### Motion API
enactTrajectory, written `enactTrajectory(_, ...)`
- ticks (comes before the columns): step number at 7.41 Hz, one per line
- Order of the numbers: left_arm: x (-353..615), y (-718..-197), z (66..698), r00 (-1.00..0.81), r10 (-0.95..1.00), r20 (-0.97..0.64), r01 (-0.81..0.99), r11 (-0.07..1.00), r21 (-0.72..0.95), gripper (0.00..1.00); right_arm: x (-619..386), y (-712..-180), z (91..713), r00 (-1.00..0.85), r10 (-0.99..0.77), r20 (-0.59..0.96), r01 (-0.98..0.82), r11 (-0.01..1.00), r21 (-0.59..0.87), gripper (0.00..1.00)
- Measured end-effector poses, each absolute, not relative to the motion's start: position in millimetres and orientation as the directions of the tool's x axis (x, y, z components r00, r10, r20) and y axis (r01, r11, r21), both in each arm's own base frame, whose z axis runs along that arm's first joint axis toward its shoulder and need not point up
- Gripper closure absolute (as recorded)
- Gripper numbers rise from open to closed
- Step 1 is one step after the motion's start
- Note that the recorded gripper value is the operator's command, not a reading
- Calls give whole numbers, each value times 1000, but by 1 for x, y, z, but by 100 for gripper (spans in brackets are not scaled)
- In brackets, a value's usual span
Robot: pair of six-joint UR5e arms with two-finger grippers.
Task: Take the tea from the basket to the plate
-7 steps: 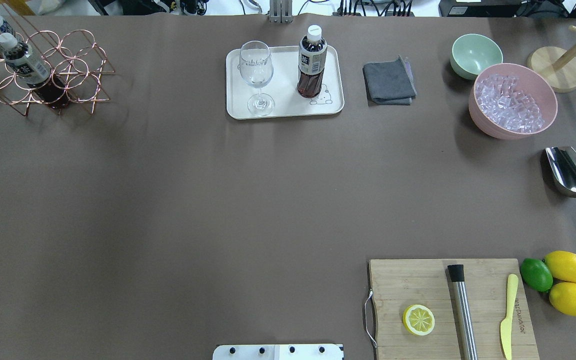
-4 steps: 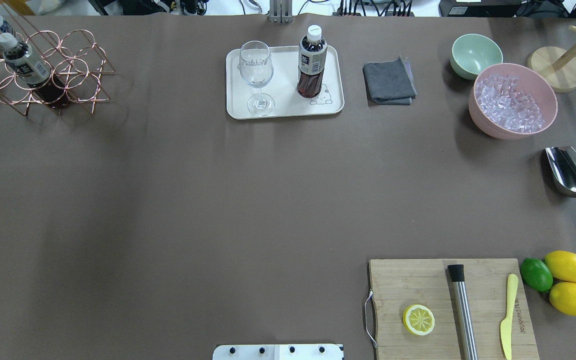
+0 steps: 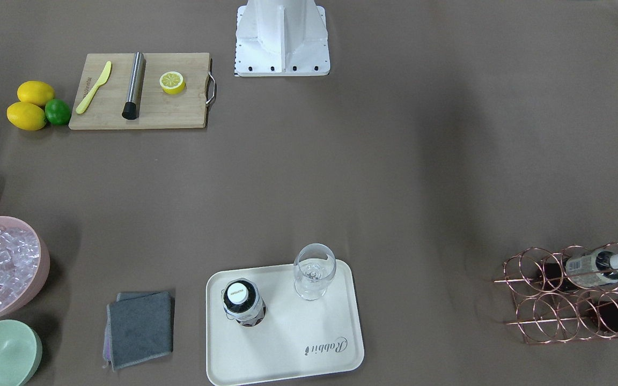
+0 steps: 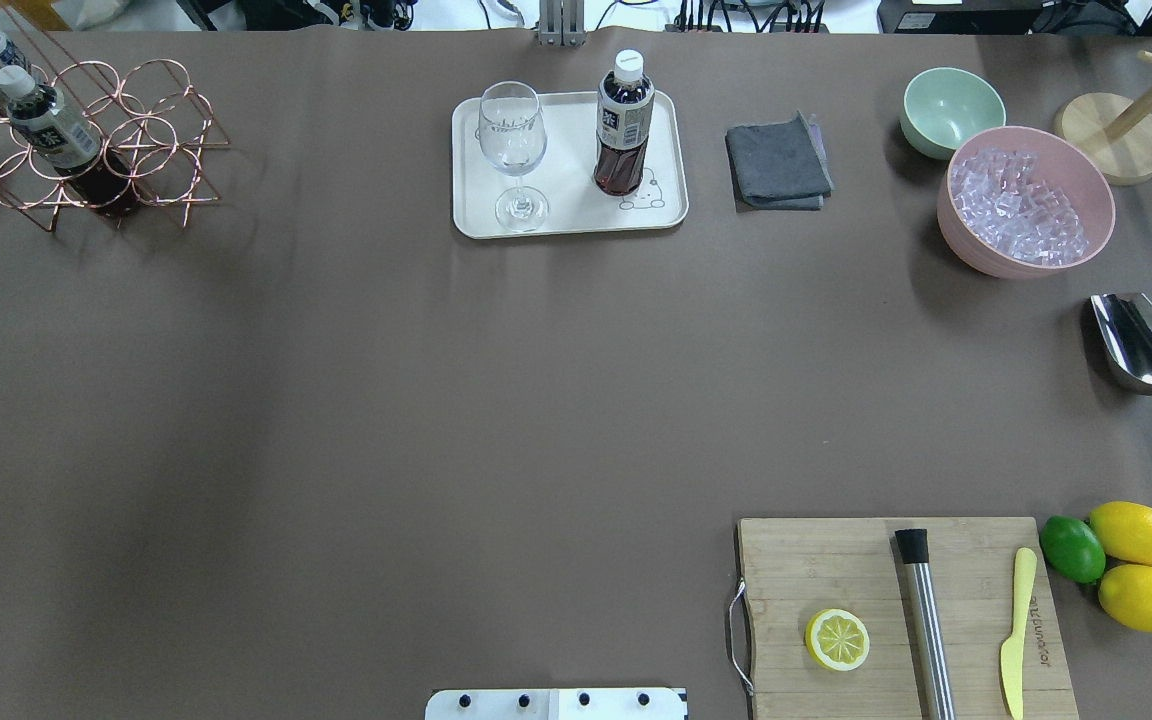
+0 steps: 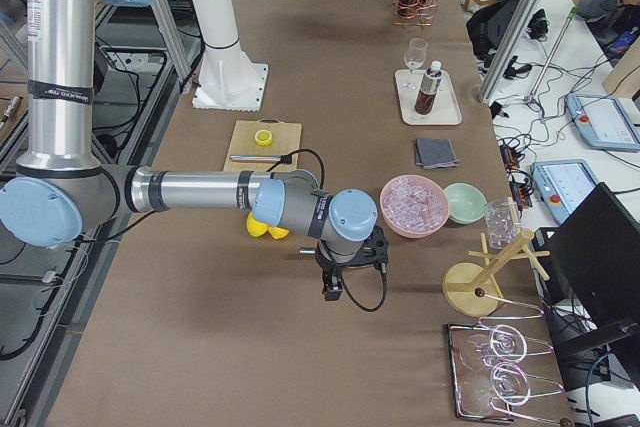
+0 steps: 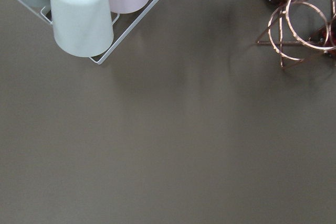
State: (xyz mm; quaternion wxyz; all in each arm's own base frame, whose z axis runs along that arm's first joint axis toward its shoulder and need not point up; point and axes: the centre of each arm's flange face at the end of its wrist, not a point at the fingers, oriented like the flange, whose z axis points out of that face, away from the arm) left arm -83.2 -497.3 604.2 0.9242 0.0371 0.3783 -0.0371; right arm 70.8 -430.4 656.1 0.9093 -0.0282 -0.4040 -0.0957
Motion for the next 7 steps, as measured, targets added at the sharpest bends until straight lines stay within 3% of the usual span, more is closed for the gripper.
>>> enactTrajectory(7,-82,-467,670,726,-80,-683,51,997,-62,2,71,-433,654,659,-157,735,199,980,32,0)
